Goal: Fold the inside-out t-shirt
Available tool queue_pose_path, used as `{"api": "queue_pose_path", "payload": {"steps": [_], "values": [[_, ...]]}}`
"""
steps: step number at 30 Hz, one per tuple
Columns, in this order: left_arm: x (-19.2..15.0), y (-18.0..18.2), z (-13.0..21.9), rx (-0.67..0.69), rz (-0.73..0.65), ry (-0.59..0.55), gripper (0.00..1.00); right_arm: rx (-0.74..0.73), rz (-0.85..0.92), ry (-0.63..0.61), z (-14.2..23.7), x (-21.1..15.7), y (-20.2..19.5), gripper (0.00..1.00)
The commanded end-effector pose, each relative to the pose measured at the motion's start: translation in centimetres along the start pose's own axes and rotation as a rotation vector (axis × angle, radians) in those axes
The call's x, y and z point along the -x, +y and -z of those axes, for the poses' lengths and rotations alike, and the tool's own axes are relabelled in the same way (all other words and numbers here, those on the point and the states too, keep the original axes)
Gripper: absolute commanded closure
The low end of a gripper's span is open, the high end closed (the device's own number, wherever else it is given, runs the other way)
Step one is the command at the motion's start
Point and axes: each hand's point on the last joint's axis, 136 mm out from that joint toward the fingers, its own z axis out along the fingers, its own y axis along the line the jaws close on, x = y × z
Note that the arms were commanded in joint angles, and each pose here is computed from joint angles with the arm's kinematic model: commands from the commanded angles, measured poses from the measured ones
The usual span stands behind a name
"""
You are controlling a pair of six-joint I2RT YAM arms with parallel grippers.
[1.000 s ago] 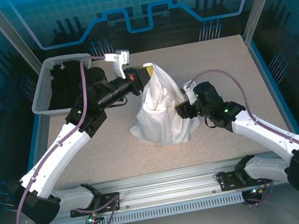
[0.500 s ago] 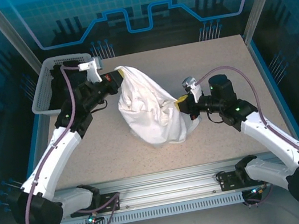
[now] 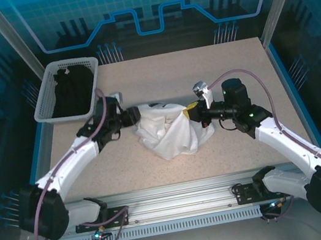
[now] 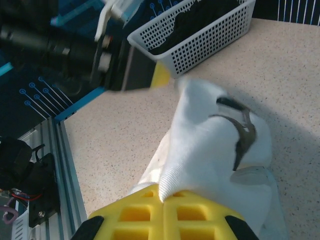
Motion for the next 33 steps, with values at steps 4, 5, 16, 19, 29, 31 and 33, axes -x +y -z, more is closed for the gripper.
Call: {"api": "queue_pose_path", "payload": {"steps": [4, 5, 16, 19, 29, 31, 33], "values": [[-4.7, -5.9, 1.4, -0.202, -0.07, 0.085, 0.28, -0.027, 0.001, 0.001, 0.1, -0.2, -0.7, 1.0], [-5.3, -6.1, 0.7, -0.202, -0.086, 0.11, 0.27, -0.027, 0.001, 0.0, 0.1, -0.2, -0.8, 1.0], [-5.3, -9.7, -5.1, -0.275, -0.177, 0.214, 0.36, -0.045, -0.004, 0.004, 0.2, -0.6, -1.1, 1.0], [-5.2, -9.4, -7.7, -0.225, -0.195, 0.263, 0.59, -0.073, -0.004, 0.017, 0.6, -1.0, -1.3, 1.0], [5.1, -15.9, 5.5, -0.849, -0.093, -0.132, 1.0, -0.278, -0.01, -0.151, 4.9, 2.9, -2.5, 1.0], [7.0, -17.1, 10.6, -0.969, -0.134, -0.272, 1.0, -0.291, 0.007, -0.182, 5.7, 4.4, -2.1, 1.0], [8.1, -17.8, 14.6, -1.045, -0.18, -0.388, 1.0, -0.315, 0.004, -0.201, 6.2, 5.1, -2.1, 1.0]]}}
